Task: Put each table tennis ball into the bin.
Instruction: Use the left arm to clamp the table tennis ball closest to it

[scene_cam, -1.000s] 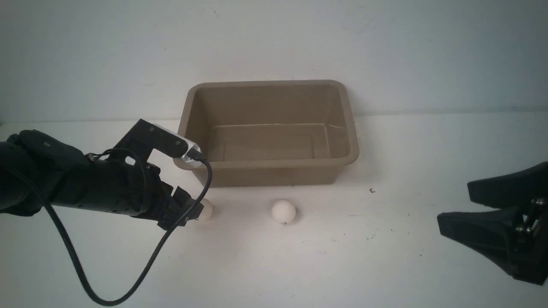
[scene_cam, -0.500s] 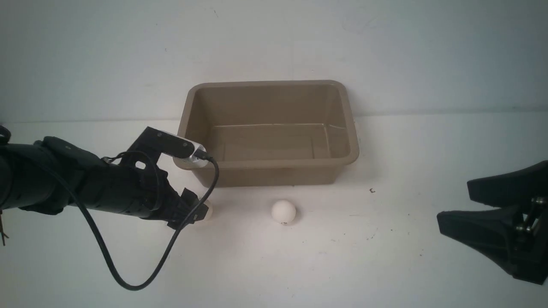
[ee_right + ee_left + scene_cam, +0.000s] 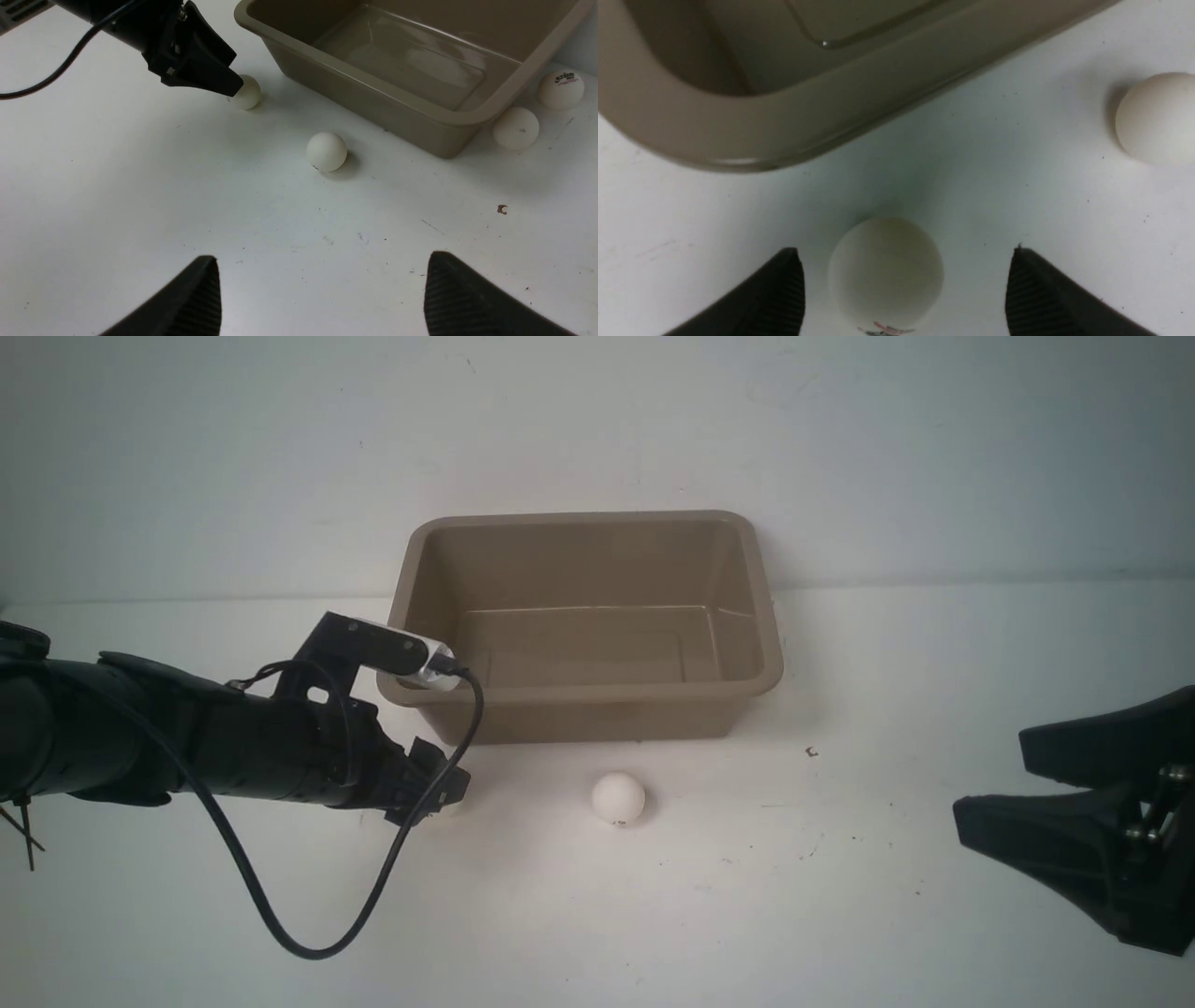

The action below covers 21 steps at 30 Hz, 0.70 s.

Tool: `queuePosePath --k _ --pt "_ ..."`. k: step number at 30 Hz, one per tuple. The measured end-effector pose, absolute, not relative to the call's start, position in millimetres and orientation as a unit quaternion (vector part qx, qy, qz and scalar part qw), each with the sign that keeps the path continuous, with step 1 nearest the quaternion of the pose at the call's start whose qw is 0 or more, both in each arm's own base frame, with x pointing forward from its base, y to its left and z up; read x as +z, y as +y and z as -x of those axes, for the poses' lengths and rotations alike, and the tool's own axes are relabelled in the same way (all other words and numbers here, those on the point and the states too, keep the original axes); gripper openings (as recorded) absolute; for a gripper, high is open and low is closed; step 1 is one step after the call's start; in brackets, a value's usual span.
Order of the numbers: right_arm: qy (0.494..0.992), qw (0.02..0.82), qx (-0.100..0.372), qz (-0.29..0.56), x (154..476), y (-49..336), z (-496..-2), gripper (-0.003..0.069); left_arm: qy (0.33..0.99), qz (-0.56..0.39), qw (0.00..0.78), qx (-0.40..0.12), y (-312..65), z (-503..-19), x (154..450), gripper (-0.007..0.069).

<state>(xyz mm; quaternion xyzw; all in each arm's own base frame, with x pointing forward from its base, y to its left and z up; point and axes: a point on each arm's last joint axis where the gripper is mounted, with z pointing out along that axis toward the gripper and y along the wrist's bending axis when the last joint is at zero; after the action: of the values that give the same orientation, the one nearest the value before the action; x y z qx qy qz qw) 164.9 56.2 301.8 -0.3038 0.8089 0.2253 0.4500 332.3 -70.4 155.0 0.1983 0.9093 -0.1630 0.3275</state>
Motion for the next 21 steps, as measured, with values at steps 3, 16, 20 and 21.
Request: queuePosePath --k 3,16,20,21 --pt "0.809 0.45 0.225 0.304 301.8 56.2 -164.9 0.0525 0.908 -0.197 0.332 -0.164 -70.6 -332.9 155.6 0.052" --pt "0.809 0.45 0.225 0.305 301.8 56.2 -164.9 0.0525 0.918 -0.183 0.308 -0.17 -70.9 -335.3 135.6 0.052" --pt "0.809 0.45 0.225 0.305 301.8 56.2 -164.9 0.0525 0.919 -0.18 0.306 -0.172 -71.0 -336.1 131.9 0.052" --pt "0.809 0.45 0.225 0.305 301.8 56.2 -164.9 0.0525 0.92 -0.178 0.304 -0.173 -71.1 -336.5 129.3 0.0515"
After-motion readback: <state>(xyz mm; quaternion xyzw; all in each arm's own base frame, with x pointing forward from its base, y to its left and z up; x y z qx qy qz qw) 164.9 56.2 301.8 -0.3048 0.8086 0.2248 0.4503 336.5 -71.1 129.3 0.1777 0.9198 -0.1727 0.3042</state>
